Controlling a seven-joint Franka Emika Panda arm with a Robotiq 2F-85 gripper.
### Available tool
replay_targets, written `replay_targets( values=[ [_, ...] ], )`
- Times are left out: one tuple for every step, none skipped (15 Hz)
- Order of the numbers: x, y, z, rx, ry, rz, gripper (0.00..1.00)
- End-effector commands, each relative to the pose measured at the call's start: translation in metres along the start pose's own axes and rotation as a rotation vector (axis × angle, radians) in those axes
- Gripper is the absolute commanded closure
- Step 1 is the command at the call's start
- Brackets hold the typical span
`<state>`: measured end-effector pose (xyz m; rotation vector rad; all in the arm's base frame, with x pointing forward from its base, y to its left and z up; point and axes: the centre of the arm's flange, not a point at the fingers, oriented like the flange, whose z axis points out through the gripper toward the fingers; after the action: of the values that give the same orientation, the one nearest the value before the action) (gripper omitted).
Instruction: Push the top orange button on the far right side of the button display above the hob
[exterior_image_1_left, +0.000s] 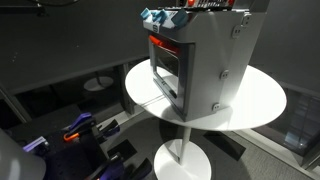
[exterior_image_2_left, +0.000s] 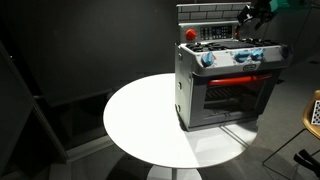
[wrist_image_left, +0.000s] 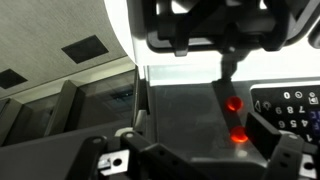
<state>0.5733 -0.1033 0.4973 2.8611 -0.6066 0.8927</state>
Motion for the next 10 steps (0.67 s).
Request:
replay_targets(
  values=[
    [0.001,-0.002,-0.027,0.043,-0.066,0.028,0.0],
    [-0.002,-0.002,-0.034,0.06,-0.097,0.038,0.0],
    [-0.005,-0.003,-0.041,0.071,-0.126,0.05,0.0],
    [-0.007,-0.003,-0.05,0.077,-0.154,0.057,0.0],
    [-0.01,-0.002,-0.058,0.074,-0.182,0.064,0.0],
    [-0.012,-0.001,-0.065,0.071,-0.206,0.069,0.0],
    [-0.014,0.001,-0.073,0.062,-0.233,0.073,0.0],
    [-0.016,0.003,-0.081,0.049,-0.264,0.073,0.0],
    [-0.019,0.005,-0.088,0.035,-0.298,0.072,0.0],
    [-0.022,0.007,-0.095,0.018,-0.336,0.067,0.0]
  ],
)
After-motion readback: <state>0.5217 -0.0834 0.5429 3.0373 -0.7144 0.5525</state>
